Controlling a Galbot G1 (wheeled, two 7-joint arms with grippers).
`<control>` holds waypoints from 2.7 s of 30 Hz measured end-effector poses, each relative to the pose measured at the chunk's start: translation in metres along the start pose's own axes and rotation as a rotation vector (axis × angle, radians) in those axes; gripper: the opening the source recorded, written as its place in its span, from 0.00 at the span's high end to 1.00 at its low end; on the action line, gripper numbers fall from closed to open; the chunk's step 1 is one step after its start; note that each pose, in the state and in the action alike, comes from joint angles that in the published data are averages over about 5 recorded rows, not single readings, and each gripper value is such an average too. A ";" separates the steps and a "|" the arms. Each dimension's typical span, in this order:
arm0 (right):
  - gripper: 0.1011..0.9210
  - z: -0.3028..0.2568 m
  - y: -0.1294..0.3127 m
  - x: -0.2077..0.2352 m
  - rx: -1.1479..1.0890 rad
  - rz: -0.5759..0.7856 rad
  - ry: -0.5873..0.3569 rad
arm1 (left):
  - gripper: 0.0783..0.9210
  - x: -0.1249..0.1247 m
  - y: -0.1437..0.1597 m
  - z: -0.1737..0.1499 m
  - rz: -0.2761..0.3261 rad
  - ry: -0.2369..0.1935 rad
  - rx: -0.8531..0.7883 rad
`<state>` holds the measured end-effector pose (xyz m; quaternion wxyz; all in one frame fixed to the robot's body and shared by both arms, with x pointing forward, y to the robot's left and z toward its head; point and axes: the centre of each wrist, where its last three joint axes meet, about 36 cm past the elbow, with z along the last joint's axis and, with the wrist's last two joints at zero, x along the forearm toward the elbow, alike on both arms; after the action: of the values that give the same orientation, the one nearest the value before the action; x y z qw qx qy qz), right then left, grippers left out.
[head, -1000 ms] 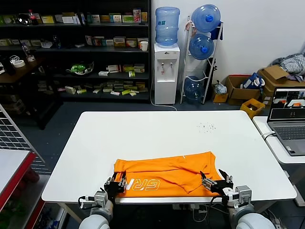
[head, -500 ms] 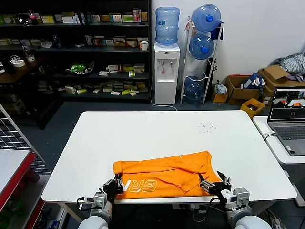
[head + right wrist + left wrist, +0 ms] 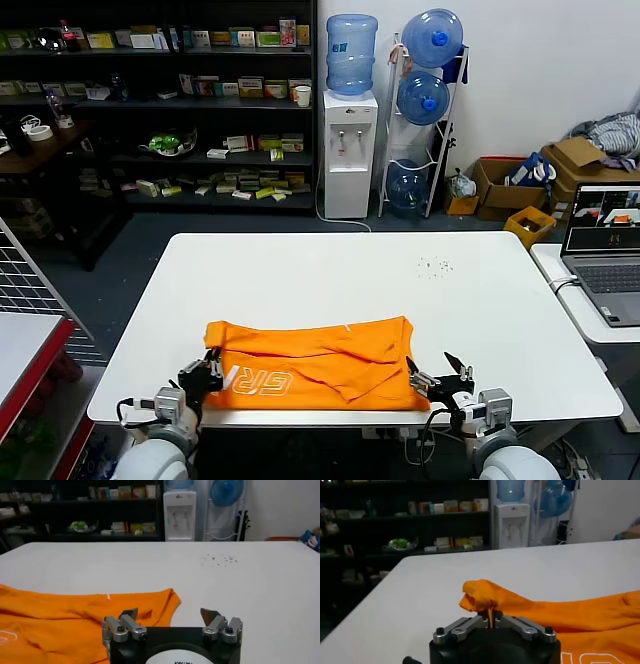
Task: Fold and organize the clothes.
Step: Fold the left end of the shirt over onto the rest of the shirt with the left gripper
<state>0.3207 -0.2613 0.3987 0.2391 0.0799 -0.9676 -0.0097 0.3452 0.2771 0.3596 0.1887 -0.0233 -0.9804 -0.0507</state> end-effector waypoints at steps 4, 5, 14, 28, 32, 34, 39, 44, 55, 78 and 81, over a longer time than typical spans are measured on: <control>0.12 0.000 0.001 0.000 0.004 -0.004 -0.006 | 0.95 -0.001 0.034 -0.010 -0.040 0.006 -0.042; 0.12 0.000 0.001 -0.001 0.005 -0.006 -0.008 | 0.95 -0.001 0.043 -0.012 -0.050 0.010 -0.054; 0.12 0.003 0.006 -0.005 0.007 -0.016 -0.021 | 0.95 -0.003 0.110 -0.036 -0.122 0.039 -0.166; 0.12 0.017 0.009 -0.005 0.010 0.010 -0.001 | 0.95 0.003 0.056 -0.066 -0.047 0.099 0.004; 0.12 0.021 0.010 -0.004 0.009 0.022 0.008 | 0.95 0.005 0.019 -0.072 0.007 0.136 0.126; 0.12 0.023 0.011 -0.004 0.008 0.026 0.011 | 0.95 0.004 0.003 -0.074 0.029 0.151 0.174; 0.12 0.026 0.014 -0.003 0.005 0.033 0.018 | 0.95 -0.004 -0.035 -0.083 0.078 0.176 0.264; 0.12 0.028 0.014 -0.002 0.004 0.038 0.023 | 0.95 -0.015 -0.067 -0.090 0.118 0.192 0.317; 0.12 0.028 0.015 -0.007 0.001 0.034 0.026 | 0.95 -0.030 -0.112 -0.098 0.163 0.226 0.363; 0.12 0.027 0.018 -0.013 0.003 0.021 0.024 | 0.28 -0.027 -0.081 -0.096 0.132 0.225 0.398; 0.12 0.027 0.019 -0.014 0.002 0.016 0.023 | 0.18 -0.027 -0.054 -0.085 0.095 0.209 0.374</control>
<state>0.3174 -0.2406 0.3695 0.2501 0.0724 -0.9655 -0.0059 0.3977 0.2136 0.4231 0.2927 -0.0285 -0.9457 0.1386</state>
